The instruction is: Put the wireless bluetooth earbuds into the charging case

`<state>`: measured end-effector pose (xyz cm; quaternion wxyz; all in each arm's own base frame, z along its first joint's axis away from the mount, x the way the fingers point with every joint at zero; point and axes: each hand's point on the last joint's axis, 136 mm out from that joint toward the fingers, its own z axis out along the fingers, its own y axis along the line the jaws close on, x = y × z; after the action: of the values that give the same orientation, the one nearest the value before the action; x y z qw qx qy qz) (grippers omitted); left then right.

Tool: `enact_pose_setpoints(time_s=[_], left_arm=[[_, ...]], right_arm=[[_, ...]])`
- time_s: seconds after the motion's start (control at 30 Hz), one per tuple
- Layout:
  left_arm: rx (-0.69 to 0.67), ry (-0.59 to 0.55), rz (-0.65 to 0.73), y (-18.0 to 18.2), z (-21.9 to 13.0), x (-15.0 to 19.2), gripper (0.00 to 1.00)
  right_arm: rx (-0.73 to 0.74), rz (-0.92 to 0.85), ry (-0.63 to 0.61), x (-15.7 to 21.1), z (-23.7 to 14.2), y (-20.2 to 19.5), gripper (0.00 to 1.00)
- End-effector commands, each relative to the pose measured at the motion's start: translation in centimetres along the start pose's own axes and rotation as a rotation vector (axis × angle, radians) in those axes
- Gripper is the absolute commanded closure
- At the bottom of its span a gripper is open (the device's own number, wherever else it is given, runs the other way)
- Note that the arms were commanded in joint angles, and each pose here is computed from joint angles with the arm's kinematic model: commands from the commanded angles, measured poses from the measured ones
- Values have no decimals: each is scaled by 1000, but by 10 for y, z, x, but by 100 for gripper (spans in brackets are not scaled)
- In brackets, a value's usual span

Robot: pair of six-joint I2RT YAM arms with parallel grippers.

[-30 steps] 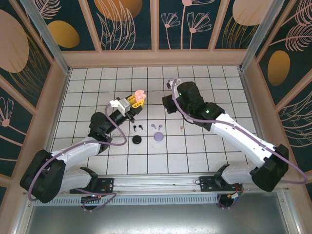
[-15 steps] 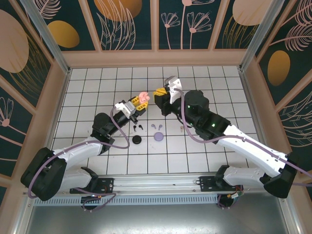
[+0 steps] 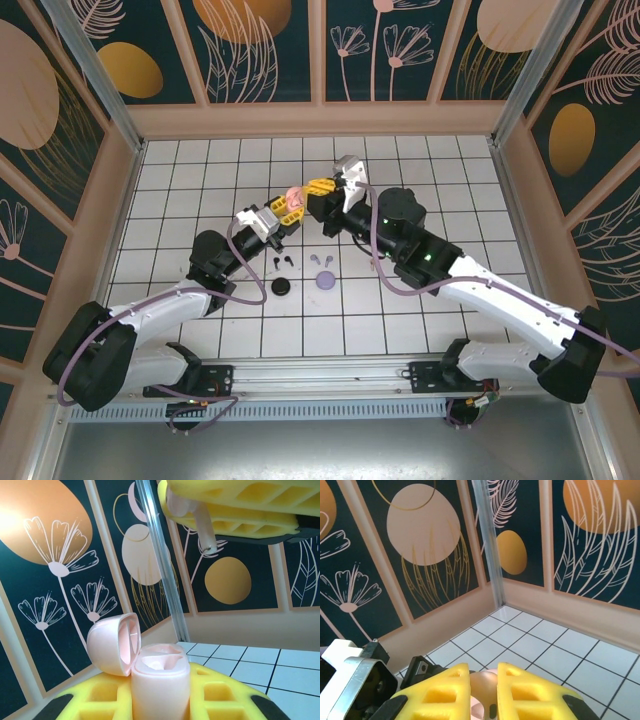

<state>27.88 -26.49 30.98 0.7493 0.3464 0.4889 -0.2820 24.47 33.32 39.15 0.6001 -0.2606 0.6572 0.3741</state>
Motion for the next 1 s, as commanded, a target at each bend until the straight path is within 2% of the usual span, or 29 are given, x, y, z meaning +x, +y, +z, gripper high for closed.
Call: enact_pose_setpoints(time_s=[0.0, 0.43, 0.97], left_arm=[[7, -86, 29, 0, 3, -29, 100], [16, -115, 4, -1, 1, -39, 100], [29, -129, -11, -2, 3, -43, 100]], right_arm=[[-70, 44, -22, -2, 5, 13, 84], [-67, 67, 1, 13, 13, 9, 85], [-64, 80, -8, 14, 17, 2, 87]])
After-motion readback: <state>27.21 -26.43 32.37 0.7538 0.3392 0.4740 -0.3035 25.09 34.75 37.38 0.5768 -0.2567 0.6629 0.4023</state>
